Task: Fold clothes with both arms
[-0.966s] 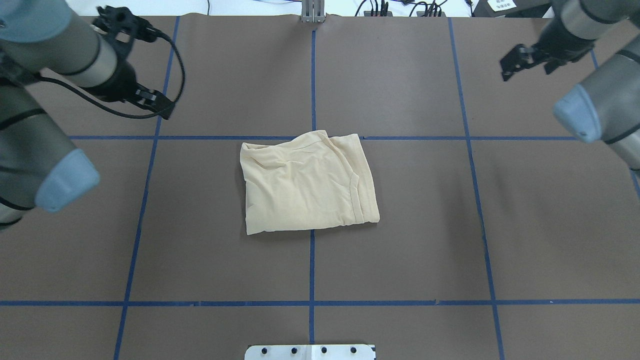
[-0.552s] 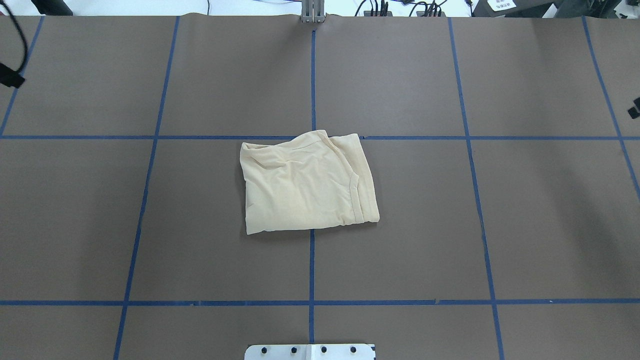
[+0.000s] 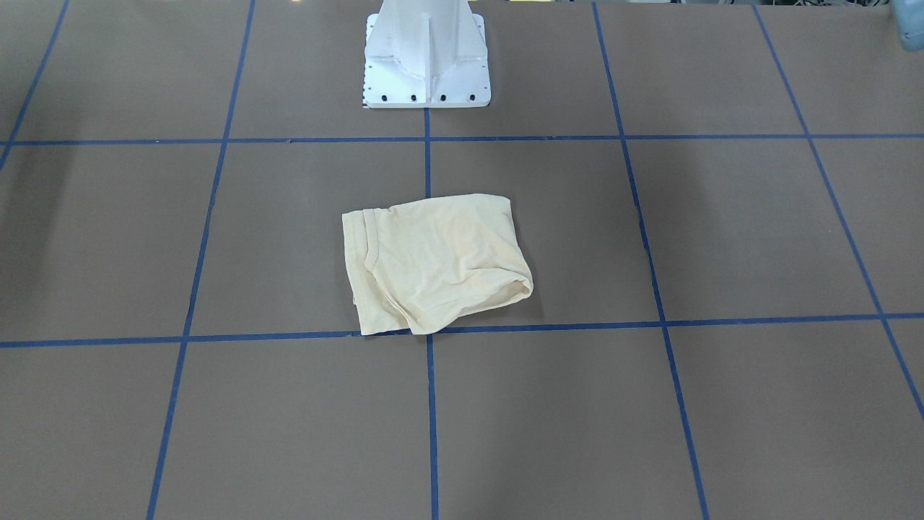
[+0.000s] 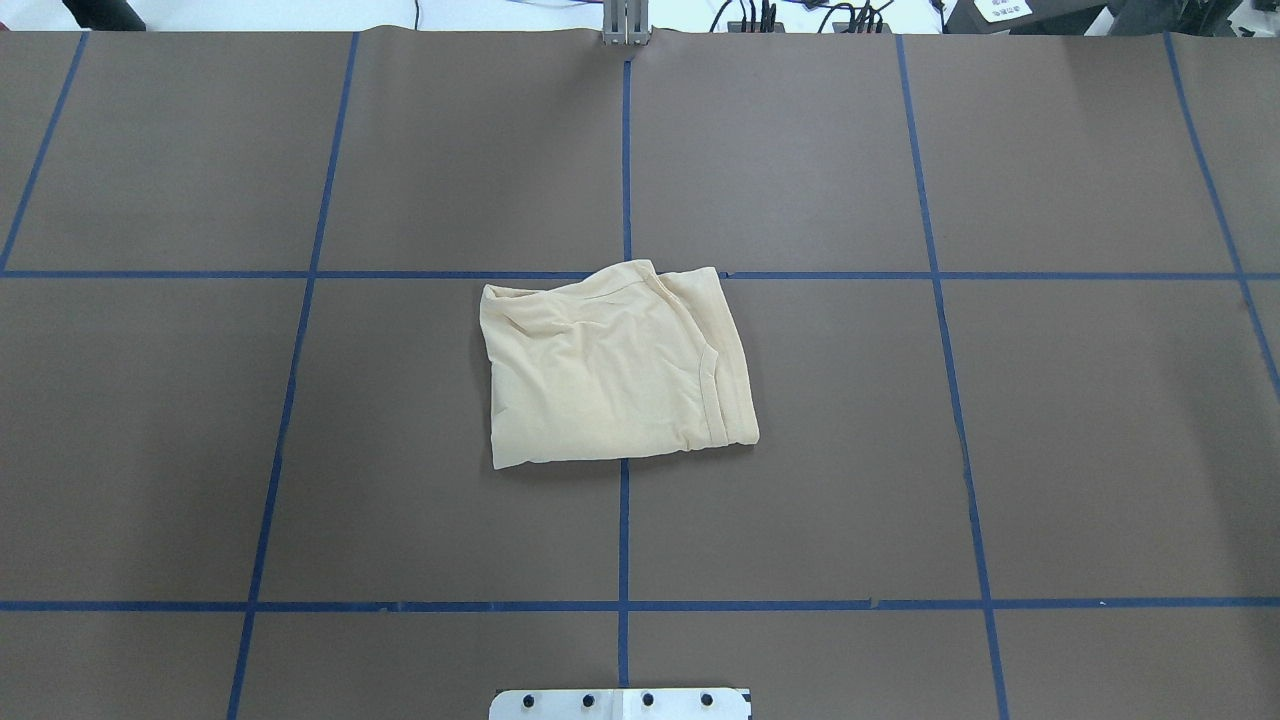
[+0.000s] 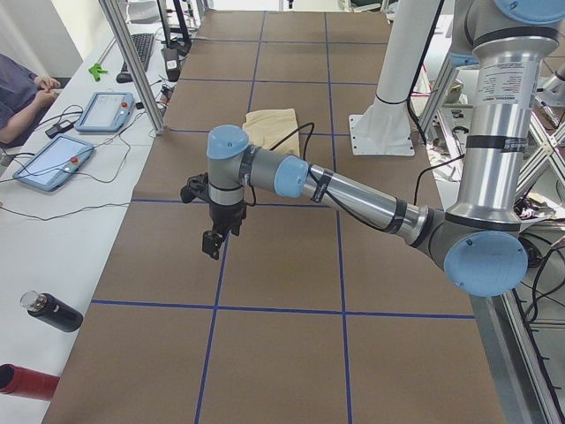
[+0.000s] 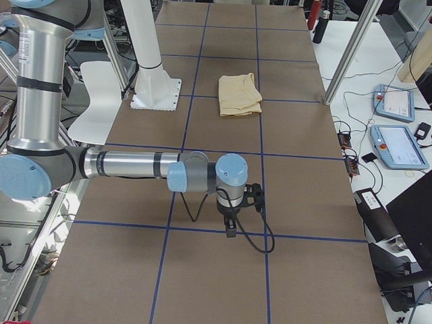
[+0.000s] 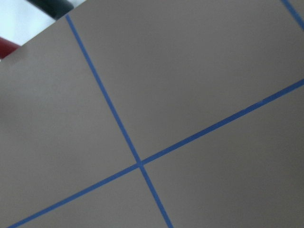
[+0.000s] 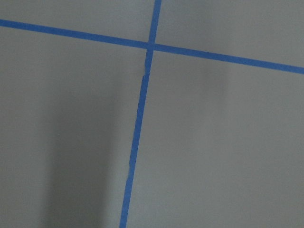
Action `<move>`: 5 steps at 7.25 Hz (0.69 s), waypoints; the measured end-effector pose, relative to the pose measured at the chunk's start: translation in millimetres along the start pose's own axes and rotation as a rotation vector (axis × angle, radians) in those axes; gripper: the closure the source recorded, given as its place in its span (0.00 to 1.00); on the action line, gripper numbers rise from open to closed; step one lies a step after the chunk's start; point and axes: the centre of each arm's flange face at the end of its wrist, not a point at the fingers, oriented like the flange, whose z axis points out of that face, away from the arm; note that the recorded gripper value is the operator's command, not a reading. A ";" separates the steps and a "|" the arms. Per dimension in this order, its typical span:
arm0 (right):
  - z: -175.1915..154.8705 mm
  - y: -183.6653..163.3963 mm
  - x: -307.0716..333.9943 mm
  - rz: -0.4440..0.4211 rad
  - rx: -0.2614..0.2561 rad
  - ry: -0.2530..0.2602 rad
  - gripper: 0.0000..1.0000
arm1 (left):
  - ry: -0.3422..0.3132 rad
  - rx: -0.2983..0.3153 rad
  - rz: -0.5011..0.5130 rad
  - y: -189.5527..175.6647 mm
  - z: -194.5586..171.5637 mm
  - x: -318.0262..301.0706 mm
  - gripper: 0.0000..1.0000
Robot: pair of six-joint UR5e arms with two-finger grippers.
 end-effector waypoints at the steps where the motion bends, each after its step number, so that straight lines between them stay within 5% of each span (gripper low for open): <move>1: -7.6 6.7 -4.0 0.022 0.013 0.003 0.00 | 0.064 -0.007 -0.048 16.7 8.0 -18.7 0.00; 5: -18.7 1.5 -27.0 0.089 -0.001 0.018 0.00 | 0.137 0.021 -0.090 72.7 5.5 -63.5 0.00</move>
